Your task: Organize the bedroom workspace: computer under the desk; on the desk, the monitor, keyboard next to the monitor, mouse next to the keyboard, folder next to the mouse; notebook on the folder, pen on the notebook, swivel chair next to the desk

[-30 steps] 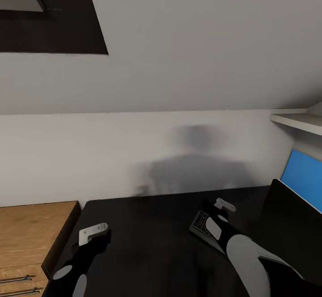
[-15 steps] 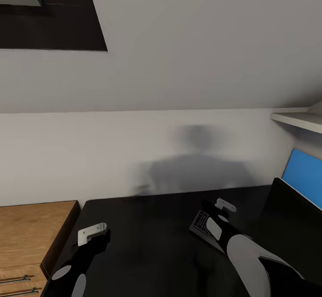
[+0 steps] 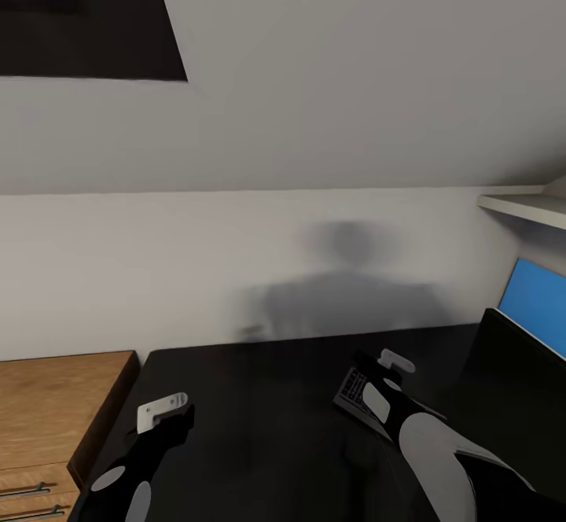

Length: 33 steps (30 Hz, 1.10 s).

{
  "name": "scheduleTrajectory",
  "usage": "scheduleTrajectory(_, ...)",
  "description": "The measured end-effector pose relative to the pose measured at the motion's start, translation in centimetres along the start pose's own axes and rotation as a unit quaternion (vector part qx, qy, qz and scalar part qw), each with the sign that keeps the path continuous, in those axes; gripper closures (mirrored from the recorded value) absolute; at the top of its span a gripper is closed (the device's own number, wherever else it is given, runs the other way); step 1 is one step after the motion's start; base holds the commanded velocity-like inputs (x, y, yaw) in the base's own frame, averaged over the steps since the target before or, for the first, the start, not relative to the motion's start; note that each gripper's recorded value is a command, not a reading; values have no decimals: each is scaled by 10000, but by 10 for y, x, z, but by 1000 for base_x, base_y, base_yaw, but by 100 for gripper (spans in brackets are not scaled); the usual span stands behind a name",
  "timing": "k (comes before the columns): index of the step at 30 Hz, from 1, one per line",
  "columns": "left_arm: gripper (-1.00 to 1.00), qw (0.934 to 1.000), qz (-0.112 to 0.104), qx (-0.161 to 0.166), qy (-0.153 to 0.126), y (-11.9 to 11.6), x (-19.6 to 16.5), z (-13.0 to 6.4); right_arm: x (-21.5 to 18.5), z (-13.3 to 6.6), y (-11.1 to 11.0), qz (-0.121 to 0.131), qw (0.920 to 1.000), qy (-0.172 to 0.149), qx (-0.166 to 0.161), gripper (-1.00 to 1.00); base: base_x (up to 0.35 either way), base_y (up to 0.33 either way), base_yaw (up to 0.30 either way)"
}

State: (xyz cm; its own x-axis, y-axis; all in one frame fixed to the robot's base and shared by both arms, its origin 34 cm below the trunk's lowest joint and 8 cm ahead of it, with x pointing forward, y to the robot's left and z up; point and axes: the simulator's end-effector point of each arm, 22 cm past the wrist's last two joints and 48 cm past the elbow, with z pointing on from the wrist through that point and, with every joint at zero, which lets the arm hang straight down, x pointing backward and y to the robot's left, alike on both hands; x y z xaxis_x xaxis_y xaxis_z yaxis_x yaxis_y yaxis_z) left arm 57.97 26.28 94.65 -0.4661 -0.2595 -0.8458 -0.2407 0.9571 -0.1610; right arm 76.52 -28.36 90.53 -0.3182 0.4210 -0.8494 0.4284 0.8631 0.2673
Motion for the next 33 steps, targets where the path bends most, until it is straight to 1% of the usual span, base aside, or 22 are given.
scheduleTrajectory(9, -100, 10000, 15, -3, 54, 1, 9, 7, 8, 7, -7, 7, 10000, 26, 68, -100, 0, 0, 0)
scheduleTrajectory(13, -100, 10000, 14, -2, 57, 2, 13, 10, 11, 11, -14, -6, 9999, 53, 147, -100, 0, 0, 0)
scheduleTrajectory(14, -100, 10000, 15, -3, 57, 2, 14, 11, 12, 12, -17, -16, 9998, 82, 176, -100, 0, 0, 0)
scheduleTrajectory(16, -100, 10000, 14, -2, 57, 2, 15, 12, 20, 14, -24, -60, 9994, 237, 262, -100, 0, 0, 0)
scheduleTrajectory(17, -100, 10000, 12, -1, 58, 2, 16, 13, 26, 15, -28, -96, 9988, 377, 306, -100, 0, 0, 0)
scheduleTrajectory(18, -100, 10000, 13, -1, 58, 2, 17, 14, 29, 16, -29, -116, 9984, 447, 324, -100, 0, 0, 0)
scheduleTrajectory(21, -100, 10000, 12, 0, 58, 3, 20, 16, 37, 18, -35, -160, 9974, 601, 371, -100, 0, 0, 0)
scheduleTrajectory(28, -100, 10000, 9, -2, 57, 4, 26, 22, 47, 24, -50, -217, 9957, 735, 516, -100, 0, 0, 0)
scheduleTrajectory(33, -100, 10000, 8, -4, 56, 5, 31, 26, 54, 26, -65, -280, 9930, 829, 793, -100, 0, 0, 0)
